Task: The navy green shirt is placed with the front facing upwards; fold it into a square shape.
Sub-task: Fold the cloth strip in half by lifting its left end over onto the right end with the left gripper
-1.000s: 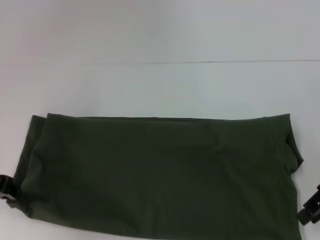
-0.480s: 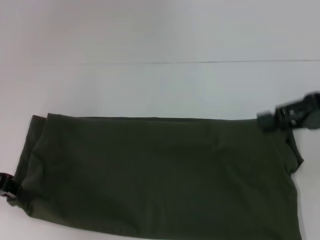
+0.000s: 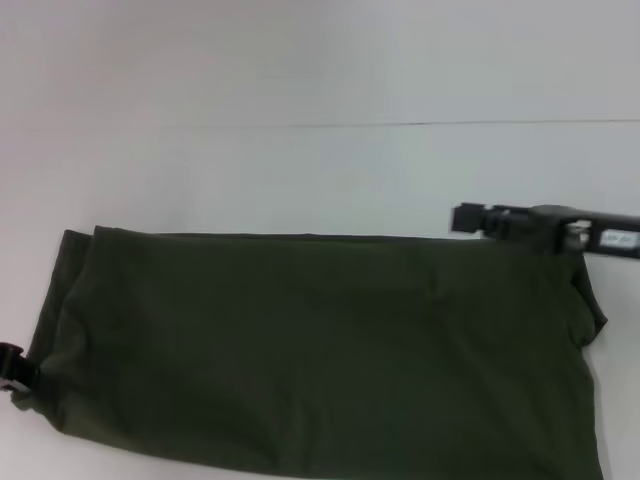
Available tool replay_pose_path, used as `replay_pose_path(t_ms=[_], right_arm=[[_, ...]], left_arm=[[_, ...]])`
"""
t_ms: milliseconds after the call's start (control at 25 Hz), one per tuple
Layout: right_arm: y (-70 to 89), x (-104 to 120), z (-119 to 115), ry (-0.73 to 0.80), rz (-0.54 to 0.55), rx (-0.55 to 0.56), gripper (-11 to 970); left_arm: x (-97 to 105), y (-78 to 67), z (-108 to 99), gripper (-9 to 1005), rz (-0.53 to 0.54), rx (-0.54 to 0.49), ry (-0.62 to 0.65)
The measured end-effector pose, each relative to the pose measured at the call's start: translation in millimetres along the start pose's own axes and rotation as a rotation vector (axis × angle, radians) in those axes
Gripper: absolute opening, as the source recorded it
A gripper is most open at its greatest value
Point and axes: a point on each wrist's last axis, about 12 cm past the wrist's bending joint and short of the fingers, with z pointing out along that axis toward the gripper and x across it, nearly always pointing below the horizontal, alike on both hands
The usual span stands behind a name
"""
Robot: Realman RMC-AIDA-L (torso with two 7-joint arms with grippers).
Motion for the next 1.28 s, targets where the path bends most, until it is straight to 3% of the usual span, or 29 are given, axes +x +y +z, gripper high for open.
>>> replay_pose_path(t_ms=[160, 320, 560, 960, 1280], right_arm=[[2.1, 11, 20, -0.013, -0.196, 0.01, 440], [5.9, 9, 25, -0.049, -0.347, -0.005, 446], [5.1, 4, 32, -0.004, -0.416, -0.005, 684], [10.1, 8, 53, 0.114, -0.584, -0.042, 786], [7.3, 22, 74, 0.222, -0.603, -0.035, 439]], left_arm=[[-1, 1.4, -3, 31, -0.008, 0.001, -0.015], [-4, 1.1, -6, 32, -0.007, 0.001, -0.028], [-6, 0.9, -8, 32, -0.01, 0.008, -0.049], [-6, 2.4, -10, 32, -0.014, 0.018, -0.078], [-2, 4.5, -16, 33, -0.003, 0.046, -0.118]])
